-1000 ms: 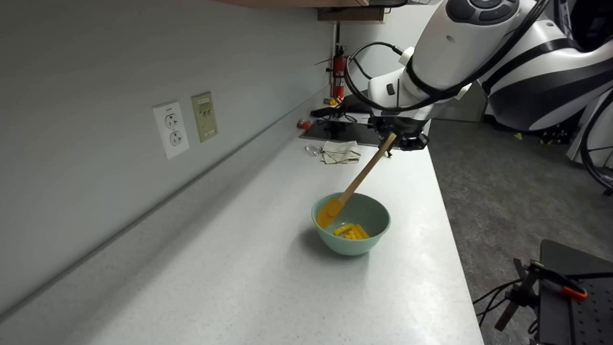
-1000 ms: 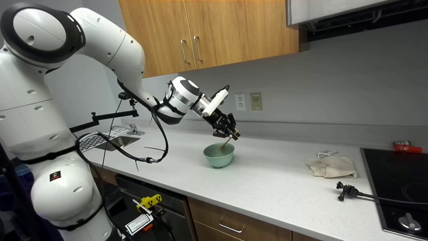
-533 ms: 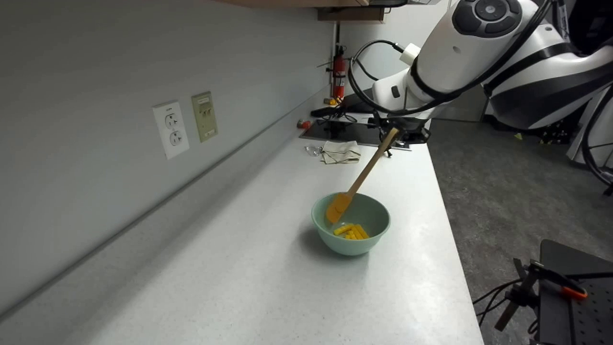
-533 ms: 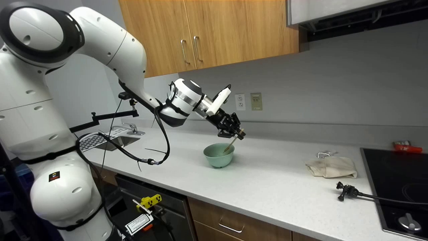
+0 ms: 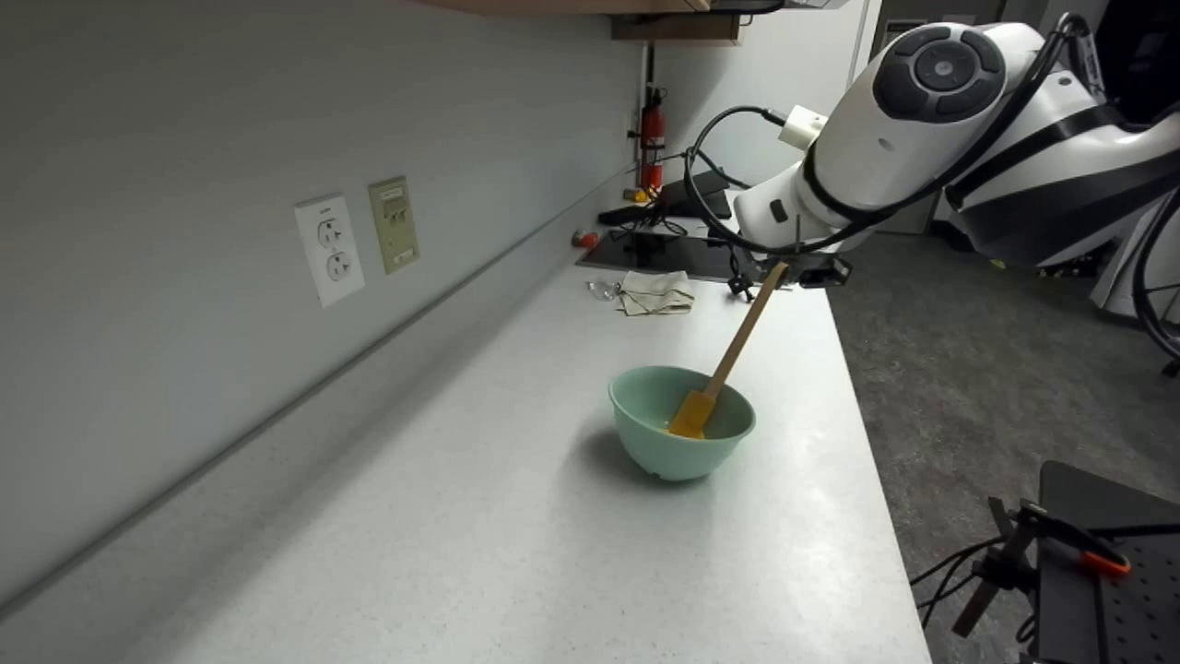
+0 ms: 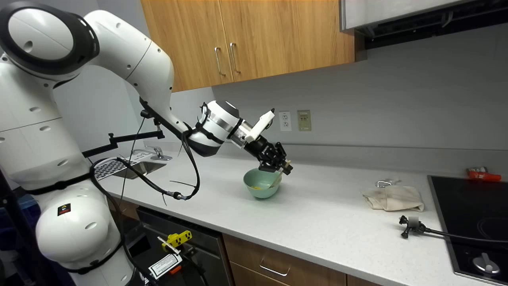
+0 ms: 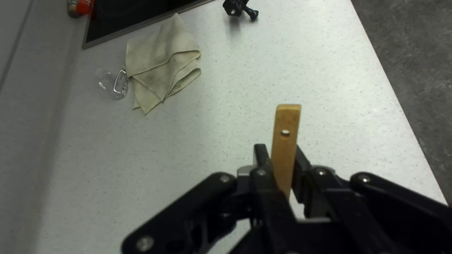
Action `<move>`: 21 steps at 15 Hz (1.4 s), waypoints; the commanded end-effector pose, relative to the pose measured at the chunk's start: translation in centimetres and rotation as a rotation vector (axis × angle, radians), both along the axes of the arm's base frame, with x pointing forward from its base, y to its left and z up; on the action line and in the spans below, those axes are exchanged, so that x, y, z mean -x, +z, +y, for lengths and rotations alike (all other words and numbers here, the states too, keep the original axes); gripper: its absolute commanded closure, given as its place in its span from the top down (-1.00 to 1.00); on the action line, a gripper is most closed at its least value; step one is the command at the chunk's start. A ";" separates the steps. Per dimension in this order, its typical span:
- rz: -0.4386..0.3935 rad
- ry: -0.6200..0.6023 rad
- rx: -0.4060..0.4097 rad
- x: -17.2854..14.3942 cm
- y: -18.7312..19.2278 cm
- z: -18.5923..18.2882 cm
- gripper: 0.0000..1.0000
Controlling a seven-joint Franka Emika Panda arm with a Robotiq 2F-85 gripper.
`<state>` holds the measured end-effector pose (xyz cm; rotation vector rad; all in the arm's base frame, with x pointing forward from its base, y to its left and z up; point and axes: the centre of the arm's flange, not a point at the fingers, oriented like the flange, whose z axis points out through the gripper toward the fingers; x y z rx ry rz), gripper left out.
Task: Use the spatula to stir the contents in the bowl
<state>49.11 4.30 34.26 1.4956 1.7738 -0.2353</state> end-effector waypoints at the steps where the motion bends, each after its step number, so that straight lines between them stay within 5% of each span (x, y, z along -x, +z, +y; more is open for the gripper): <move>1: 0.031 0.009 0.031 1.8 -0.1 0.7 -0.91; 14: 0.125 -0.173 -0.138 1.5 0.0 4.8 -0.91; 21: 0.085 -0.222 -0.237 0.3 1.5 4.9 -0.91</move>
